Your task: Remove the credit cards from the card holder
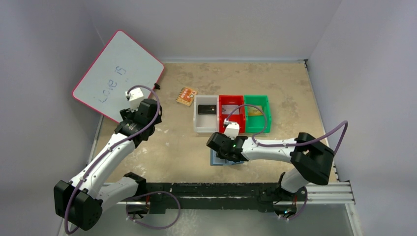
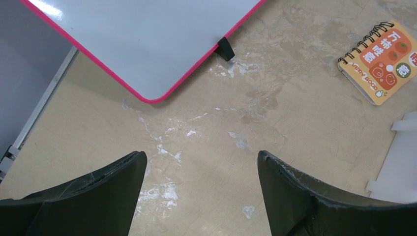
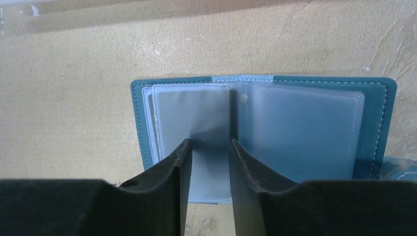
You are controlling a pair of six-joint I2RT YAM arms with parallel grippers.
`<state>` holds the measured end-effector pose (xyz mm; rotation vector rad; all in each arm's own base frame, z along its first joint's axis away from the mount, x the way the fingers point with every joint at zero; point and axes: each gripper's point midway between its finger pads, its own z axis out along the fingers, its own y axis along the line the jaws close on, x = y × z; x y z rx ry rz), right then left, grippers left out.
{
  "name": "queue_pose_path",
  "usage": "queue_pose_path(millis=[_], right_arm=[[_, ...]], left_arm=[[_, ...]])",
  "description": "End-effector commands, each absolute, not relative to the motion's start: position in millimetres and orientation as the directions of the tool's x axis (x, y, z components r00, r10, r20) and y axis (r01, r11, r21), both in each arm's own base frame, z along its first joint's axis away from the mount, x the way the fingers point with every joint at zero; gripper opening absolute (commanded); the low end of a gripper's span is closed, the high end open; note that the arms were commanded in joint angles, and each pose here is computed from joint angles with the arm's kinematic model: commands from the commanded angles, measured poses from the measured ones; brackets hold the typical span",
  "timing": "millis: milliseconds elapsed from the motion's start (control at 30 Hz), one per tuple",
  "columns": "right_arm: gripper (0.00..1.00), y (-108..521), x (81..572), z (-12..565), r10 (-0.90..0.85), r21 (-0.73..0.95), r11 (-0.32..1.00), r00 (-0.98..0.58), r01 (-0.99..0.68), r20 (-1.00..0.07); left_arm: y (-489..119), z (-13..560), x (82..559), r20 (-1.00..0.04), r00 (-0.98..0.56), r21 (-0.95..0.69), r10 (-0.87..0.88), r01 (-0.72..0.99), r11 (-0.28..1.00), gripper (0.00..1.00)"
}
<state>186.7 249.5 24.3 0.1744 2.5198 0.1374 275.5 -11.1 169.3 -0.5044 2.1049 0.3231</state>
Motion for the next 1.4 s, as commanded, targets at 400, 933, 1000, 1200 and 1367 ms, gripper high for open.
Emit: queue_pose_path(millis=[400,933,1000,1200,1367], right_arm=[[0.57,253.6,180.4,22.7,0.167,0.181,0.98,-0.823,0.08,-0.542],[0.44,246.6,174.2,3.4,0.14,0.121,0.989,-0.844,0.089,-0.518],[0.38,250.3,169.8,2.4,0.145,0.153,0.985,-0.854,0.078,-0.499],[0.23,256.9,169.1,0.6,0.163,0.218,0.974,-0.856,0.06,-0.49],[0.13,259.2,167.8,-1.8,0.189,0.283,0.958,-0.863,0.056,-0.469]], left_arm=[[-12.2,180.8,283.1,-0.857,-0.463,0.016,-0.228,-0.464,0.885,0.83],[-12.4,180.8,282.8,-0.856,-0.464,0.014,-0.229,-0.463,0.886,0.82],[-15.3,179.3,283.0,-0.852,-0.471,0.008,-0.229,-0.449,0.893,0.82],[-44.1,175.0,285.7,-0.824,-0.507,-0.091,-0.255,-0.327,0.941,0.82],[-102.0,175.1,284.7,-0.752,-0.555,-0.333,-0.355,-0.144,0.932,0.78]])
